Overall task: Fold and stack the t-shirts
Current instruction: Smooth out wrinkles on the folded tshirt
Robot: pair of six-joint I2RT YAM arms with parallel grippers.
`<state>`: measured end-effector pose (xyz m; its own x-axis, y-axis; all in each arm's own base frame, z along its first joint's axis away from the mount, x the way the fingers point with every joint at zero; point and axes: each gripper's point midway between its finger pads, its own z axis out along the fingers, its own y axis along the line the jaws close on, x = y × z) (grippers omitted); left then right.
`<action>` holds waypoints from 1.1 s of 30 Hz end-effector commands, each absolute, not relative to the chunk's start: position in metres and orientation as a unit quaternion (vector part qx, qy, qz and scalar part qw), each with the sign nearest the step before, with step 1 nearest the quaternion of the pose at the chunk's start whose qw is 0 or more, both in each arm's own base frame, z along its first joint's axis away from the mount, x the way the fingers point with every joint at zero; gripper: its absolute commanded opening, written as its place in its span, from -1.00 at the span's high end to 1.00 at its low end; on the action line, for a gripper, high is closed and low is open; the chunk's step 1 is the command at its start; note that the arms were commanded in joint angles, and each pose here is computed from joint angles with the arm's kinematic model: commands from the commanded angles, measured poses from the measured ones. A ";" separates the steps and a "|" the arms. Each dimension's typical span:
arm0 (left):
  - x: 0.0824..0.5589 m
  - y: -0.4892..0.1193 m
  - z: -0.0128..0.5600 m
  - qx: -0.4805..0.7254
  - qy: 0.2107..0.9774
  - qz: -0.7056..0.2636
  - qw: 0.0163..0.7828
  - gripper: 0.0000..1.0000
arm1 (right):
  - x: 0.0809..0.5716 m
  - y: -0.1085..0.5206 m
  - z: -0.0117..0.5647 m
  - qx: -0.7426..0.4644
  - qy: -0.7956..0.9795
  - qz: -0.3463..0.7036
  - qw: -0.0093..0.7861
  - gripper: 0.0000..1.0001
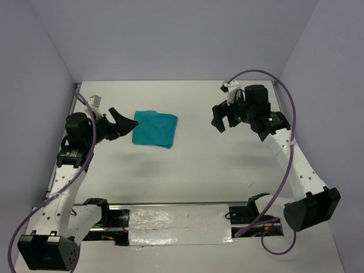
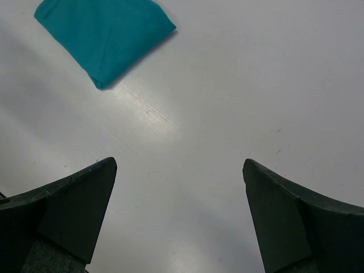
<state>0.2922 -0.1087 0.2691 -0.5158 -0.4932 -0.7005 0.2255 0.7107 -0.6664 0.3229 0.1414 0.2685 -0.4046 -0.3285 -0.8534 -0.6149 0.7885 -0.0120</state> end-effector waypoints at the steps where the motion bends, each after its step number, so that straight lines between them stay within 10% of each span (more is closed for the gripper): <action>1: 0.285 -0.110 0.272 -0.078 0.783 -0.372 0.492 -0.99 | 0.316 0.137 0.284 -0.277 0.807 0.154 0.498 -0.99; 33: 0.255 -0.110 0.268 -0.067 0.788 -0.369 0.488 -0.99 | 0.303 0.130 0.285 -0.200 0.790 0.174 0.552 -0.99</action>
